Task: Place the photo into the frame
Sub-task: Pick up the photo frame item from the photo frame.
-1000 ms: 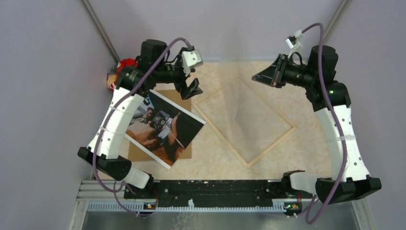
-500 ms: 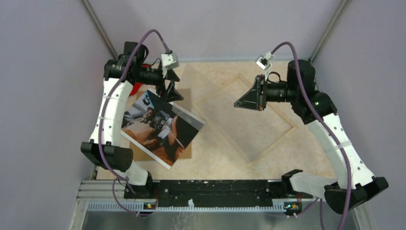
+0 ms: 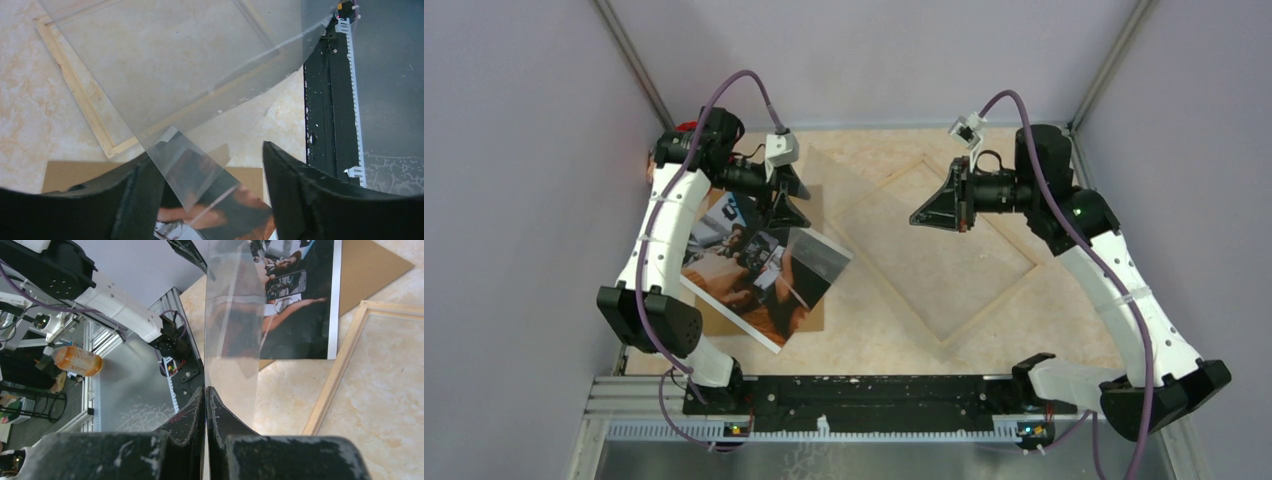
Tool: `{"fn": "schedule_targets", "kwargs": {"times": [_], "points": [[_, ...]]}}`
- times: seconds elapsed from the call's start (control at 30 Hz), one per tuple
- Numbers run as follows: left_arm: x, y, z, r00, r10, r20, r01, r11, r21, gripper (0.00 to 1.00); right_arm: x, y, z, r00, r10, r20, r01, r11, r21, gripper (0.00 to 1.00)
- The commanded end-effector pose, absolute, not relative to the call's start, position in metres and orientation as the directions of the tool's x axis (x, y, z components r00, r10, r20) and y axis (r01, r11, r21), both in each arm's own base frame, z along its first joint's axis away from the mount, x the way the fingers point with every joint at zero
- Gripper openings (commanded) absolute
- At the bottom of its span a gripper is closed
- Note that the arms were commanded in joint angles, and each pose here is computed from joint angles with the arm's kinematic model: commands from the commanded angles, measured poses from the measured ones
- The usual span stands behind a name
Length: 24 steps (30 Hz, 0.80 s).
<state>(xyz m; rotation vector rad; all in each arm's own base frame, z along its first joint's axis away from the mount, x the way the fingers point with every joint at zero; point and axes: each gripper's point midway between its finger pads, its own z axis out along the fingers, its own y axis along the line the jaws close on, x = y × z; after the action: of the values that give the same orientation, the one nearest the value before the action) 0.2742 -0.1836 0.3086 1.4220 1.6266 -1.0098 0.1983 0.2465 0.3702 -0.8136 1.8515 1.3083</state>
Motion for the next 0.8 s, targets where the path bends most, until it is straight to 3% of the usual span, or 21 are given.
{"fn": "schedule_targets", "kwargs": {"times": [0.0,0.2,0.33,0.37,0.4,0.5,0.57,0.7,0.77], "points": [[0.267,-0.188,0.319,-0.051,0.357,-0.933,0.999,0.025,-0.046,0.66,0.208,0.249,0.364,-0.513,-0.102,-0.853,-0.832,0.304,0.464,0.00],[0.278,-0.191,0.305,-0.106,0.357,-0.928,0.994,0.023,-0.105,0.42,0.215,0.247,0.353,-0.518,-0.107,-0.849,-0.820,0.342,0.458,0.00],[0.285,-0.190,0.289,-0.128,0.379,-0.917,0.991,0.024,-0.129,0.09,0.226,0.242,0.338,-0.526,-0.110,-0.843,-0.796,0.414,0.443,0.00],[0.287,-0.190,0.284,-0.141,0.386,-0.912,0.990,0.026,-0.142,0.00,0.229,0.242,0.335,-0.528,-0.107,-0.843,-0.790,0.427,0.441,0.04],[0.289,-0.189,0.277,-0.161,0.394,-0.905,0.986,0.029,-0.163,0.00,0.232,0.241,0.331,-0.534,-0.104,-0.839,-0.780,0.442,0.442,0.14],[0.295,-0.187,0.249,-0.232,0.423,-0.876,0.971,0.041,-0.238,0.00,0.244,0.236,0.320,-0.552,-0.081,-0.830,-0.744,0.497,0.446,0.60],[0.302,-0.181,0.234,-0.289,0.439,-0.850,0.955,0.072,-0.288,0.00,0.259,0.223,0.314,-0.563,-0.039,-0.826,-0.692,0.569,0.445,0.78],[0.318,-0.162,0.225,-0.339,0.412,-0.846,0.941,0.132,-0.312,0.00,0.282,0.182,0.309,-0.577,0.111,-0.809,-0.555,0.673,0.489,0.96],[0.326,-0.156,0.222,-0.342,0.403,-0.849,0.939,0.162,-0.302,0.00,0.288,0.161,0.299,-0.592,0.192,-0.783,-0.473,0.704,0.530,0.99]]}}
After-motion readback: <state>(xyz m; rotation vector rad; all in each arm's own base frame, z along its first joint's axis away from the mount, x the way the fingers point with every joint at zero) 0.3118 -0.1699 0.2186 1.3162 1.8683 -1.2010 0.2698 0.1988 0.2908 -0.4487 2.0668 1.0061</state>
